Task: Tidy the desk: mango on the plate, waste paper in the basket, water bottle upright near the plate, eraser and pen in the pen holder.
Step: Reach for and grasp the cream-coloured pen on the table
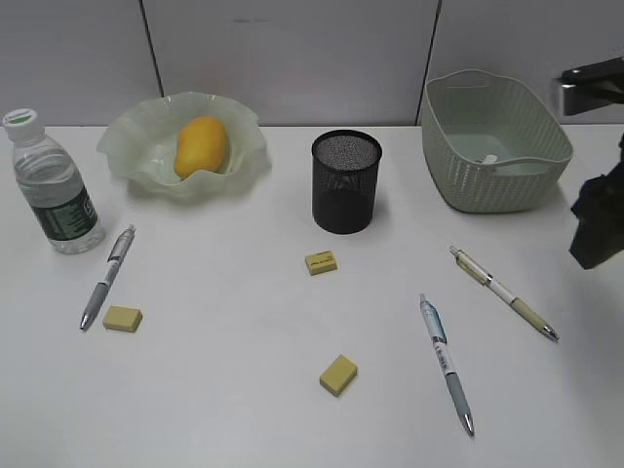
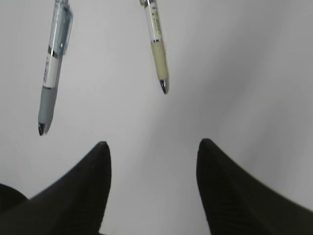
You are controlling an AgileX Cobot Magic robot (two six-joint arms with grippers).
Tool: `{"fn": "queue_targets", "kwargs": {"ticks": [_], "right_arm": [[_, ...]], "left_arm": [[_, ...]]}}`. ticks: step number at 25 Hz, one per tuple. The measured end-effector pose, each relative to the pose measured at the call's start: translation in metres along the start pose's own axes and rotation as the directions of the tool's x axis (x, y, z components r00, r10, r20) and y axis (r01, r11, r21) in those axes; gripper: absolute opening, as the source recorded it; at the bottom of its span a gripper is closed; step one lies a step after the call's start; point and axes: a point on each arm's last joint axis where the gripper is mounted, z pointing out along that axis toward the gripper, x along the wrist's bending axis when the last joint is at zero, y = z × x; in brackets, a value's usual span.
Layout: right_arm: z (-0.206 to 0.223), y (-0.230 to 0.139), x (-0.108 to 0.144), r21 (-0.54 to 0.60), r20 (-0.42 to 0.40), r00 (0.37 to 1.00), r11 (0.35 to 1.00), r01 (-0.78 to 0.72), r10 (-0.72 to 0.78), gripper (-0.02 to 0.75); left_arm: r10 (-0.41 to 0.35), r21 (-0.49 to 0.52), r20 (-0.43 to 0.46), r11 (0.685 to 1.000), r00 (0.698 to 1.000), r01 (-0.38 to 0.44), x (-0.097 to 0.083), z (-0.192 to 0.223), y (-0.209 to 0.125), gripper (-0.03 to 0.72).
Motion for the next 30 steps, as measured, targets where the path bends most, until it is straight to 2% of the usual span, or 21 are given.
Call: {"fn": "queue_targets", "kwargs": {"ticks": [6, 13, 21, 30], "right_arm": [[0.034, 0.019, -0.001, -0.019, -0.023, 1.0, 1.0, -0.011, 0.011, 0.445], [0.063, 0.031, 0.019, 0.001, -0.03, 0.994, 0.995, 0.103, -0.103, 0.445], [0.09, 0.046, 0.016, 0.069, -0.011, 0.99, 0.987, 0.143, -0.143, 0.382], [0.12, 0.048, 0.014, 0.143, -0.016, 0.987, 0.977, 0.158, -0.158, 0.372]], "left_arm": [[0.0, 0.0, 0.0, 1.0, 1.0, 0.0, 0.0, 0.0, 0.0, 0.496], [0.0, 0.002, 0.0, 1.0, 1.0, 0.0, 0.0, 0.001, 0.0, 0.496], [0.0, 0.002, 0.0, 1.0, 1.0, 0.0, 0.0, 0.001, 0.0, 0.496], [0.0, 0.002, 0.0, 1.0, 1.0, 0.0, 0.0, 0.001, 0.0, 0.496]]}}
